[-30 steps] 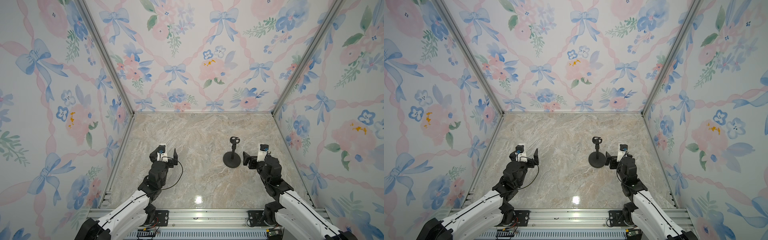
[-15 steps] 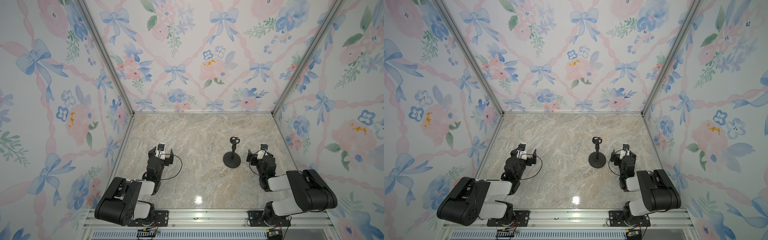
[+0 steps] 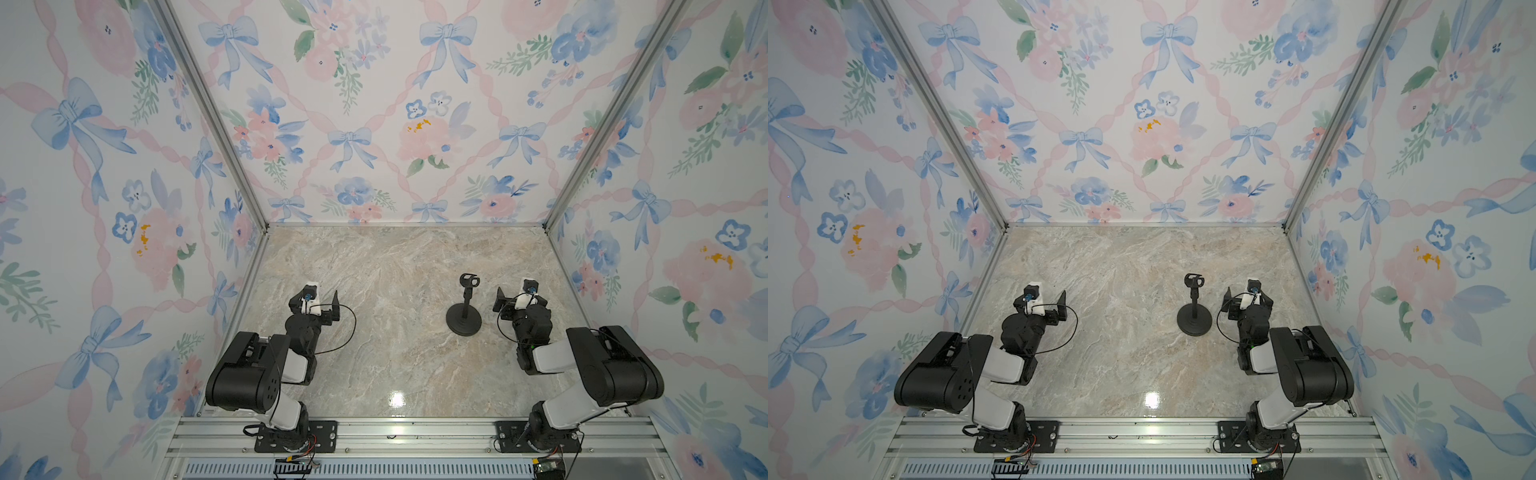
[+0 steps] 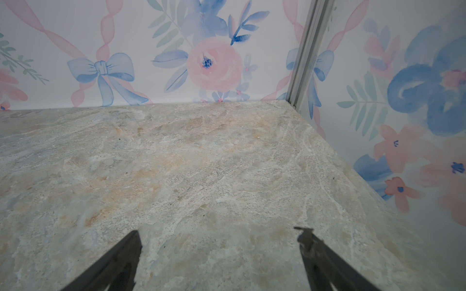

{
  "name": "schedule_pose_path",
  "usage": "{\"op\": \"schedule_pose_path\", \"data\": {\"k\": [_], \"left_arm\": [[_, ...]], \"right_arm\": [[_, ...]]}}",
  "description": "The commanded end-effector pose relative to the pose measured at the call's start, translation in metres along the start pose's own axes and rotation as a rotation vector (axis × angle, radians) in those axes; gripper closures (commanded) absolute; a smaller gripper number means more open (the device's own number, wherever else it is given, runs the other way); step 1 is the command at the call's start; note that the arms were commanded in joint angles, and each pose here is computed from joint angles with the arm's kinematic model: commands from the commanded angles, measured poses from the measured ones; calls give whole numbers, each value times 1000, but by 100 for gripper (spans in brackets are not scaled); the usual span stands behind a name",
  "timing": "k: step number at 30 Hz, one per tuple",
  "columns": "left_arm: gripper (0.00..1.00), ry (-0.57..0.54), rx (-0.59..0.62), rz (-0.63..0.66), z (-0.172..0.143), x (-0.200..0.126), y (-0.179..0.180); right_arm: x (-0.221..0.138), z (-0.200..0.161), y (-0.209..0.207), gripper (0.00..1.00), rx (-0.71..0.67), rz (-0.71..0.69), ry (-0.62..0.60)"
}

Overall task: Assemble a microphone stand
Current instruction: Reset both arms

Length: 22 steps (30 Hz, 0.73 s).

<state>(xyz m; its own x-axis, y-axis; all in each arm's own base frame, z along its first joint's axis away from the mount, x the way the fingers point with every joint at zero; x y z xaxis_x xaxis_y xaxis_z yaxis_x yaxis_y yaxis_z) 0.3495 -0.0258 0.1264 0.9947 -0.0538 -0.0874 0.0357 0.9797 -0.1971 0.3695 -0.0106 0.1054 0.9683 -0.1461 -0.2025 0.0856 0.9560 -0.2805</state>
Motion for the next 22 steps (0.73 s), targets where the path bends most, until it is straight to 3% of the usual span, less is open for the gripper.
{"op": "schedule_pose_path", "data": {"k": [1, 6, 22], "left_arm": [[2, -20, -45, 60, 7, 7, 10], [2, -17, -49, 71, 6, 7, 11], [2, -17, -50, 70, 6, 7, 11]], "right_arm": [[13, 2, 0, 1, -1, 9, 68], [14, 5, 15, 1, -57, 60, 72], [15, 4, 16, 1, -55, 64, 76]]}}
Point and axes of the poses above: each gripper's point midway between its finger pads, its own x axis out along the fingers, its own y axis along the line the jaws close on, z = x × y, the point moved 1 cm from there along -x, back along the fingers, and after that the axes turned 15 degrees about -x, right-handed, at the moved point
